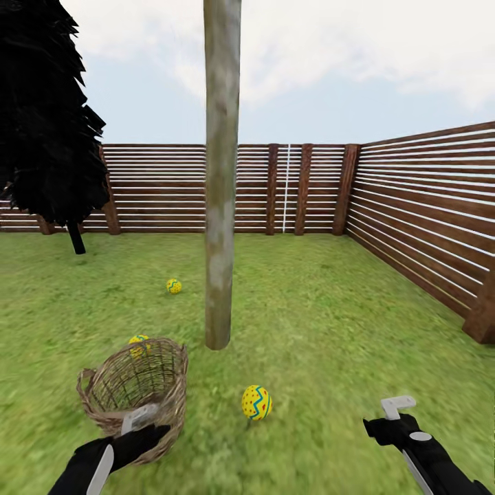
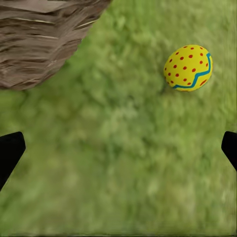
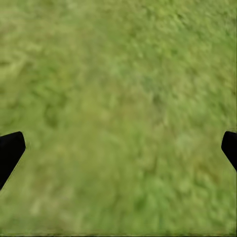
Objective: Take the three Easter eggs out of the wicker basket on the lawn in the garden, then place them on the lawn next to a single tree (choose any tree) so that all three eggs are next to the same tree and none are left in the basket.
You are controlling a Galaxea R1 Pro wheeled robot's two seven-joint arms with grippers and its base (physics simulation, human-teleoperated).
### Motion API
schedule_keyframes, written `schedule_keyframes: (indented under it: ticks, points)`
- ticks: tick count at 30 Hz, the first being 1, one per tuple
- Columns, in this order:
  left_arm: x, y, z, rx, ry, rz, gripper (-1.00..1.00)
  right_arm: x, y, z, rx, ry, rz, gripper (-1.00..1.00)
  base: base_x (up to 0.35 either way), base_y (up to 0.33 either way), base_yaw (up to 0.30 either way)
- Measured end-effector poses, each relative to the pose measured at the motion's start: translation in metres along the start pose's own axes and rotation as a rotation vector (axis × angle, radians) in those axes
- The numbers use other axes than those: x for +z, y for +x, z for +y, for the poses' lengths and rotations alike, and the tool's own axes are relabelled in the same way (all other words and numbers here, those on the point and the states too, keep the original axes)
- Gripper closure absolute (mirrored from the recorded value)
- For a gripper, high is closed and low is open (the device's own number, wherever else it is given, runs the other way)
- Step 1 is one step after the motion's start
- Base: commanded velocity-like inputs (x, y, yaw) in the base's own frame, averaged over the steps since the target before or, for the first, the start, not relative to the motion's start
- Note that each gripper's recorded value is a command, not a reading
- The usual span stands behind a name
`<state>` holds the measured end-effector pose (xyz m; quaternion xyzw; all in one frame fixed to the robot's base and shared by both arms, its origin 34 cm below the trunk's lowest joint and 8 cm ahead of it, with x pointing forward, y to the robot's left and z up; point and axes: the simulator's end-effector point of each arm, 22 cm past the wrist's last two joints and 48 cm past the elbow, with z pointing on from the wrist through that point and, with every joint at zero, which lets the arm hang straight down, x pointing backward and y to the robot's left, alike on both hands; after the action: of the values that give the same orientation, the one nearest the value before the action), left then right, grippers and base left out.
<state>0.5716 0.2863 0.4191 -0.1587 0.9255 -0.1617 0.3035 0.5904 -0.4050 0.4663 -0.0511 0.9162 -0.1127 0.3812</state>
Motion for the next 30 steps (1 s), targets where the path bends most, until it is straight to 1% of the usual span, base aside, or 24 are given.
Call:
schedule_keyframes:
  ticks: [18, 24, 30]
  points:
    - [-0.028, -0.031, -0.006, 0.005, -0.016, -0.006, -1.0, -0.02, -0.032, -0.008, 0.0, -0.002, 0.002, -1.0, -0.261, 0.232, 0.0]
    - [-0.037, -0.041, -0.008, 0.007, -0.02, -0.007, -1.0, -0.027, -0.041, -0.005, -0.017, -0.012, 0.004, -1.0, -0.238, 0.229, 0.0]
    - [-0.045, -0.048, -0.013, 0.008, -0.022, -0.004, -1.0, -0.034, -0.052, -0.008, -0.018, -0.012, 0.004, -1.0, -0.086, 0.103, 0.0]
